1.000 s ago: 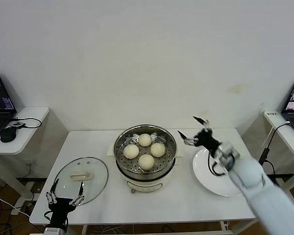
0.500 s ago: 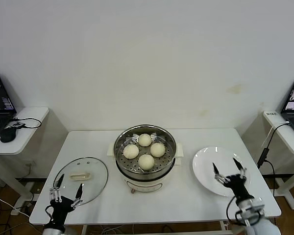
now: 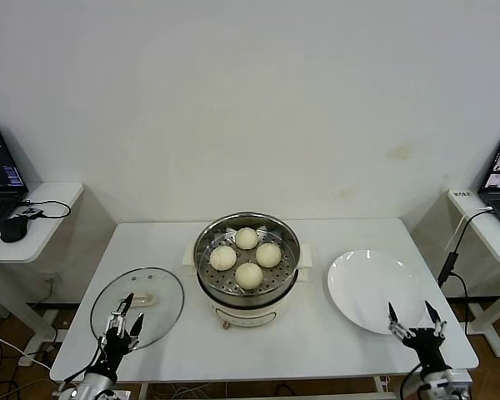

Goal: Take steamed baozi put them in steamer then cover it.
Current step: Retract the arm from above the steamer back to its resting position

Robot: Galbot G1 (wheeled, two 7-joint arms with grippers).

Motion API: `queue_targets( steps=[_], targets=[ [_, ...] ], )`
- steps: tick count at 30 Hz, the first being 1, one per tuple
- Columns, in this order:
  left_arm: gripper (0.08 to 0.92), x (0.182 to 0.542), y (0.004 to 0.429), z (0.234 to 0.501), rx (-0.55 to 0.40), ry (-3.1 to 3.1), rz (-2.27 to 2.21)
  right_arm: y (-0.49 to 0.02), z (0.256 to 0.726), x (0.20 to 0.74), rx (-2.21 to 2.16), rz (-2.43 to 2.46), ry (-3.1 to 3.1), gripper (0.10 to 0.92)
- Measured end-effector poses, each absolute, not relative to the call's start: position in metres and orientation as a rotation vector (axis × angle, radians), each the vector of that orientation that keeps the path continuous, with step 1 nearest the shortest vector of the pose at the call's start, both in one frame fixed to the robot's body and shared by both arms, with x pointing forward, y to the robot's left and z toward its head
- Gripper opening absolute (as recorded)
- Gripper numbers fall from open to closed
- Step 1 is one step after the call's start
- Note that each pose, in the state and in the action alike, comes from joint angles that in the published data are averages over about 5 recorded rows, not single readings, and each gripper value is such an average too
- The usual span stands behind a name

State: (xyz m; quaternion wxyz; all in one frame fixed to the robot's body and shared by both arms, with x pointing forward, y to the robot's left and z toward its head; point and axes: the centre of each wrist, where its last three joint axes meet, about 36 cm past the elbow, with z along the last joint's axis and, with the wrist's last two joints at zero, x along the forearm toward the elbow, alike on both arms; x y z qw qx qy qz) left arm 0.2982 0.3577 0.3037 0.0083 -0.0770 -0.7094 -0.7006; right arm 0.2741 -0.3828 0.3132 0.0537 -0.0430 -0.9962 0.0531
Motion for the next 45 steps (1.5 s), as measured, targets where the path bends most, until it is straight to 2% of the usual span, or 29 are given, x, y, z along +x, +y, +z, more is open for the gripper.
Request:
queue_targets(
  steps=[22, 41, 45],
  targets=[
    [0.823, 0.375, 0.382, 0.288, -0.227, -2.043, -2.29, -0.378, 0.302, 0.244, -0.178, 0.13, -2.98, 0.823],
    [0.823, 0.401, 0.39, 0.281, -0.229, -2.005, -2.267, -0.373, 0.303, 0.241, -0.153, 0.135, -2.972, 0.822],
    [0.772, 0.404, 0.391, 0.279, -0.232, -1.996, -2.261, -0.373, 0.302, 0.241, -0.151, 0.134, -2.972, 0.823]
  ],
)
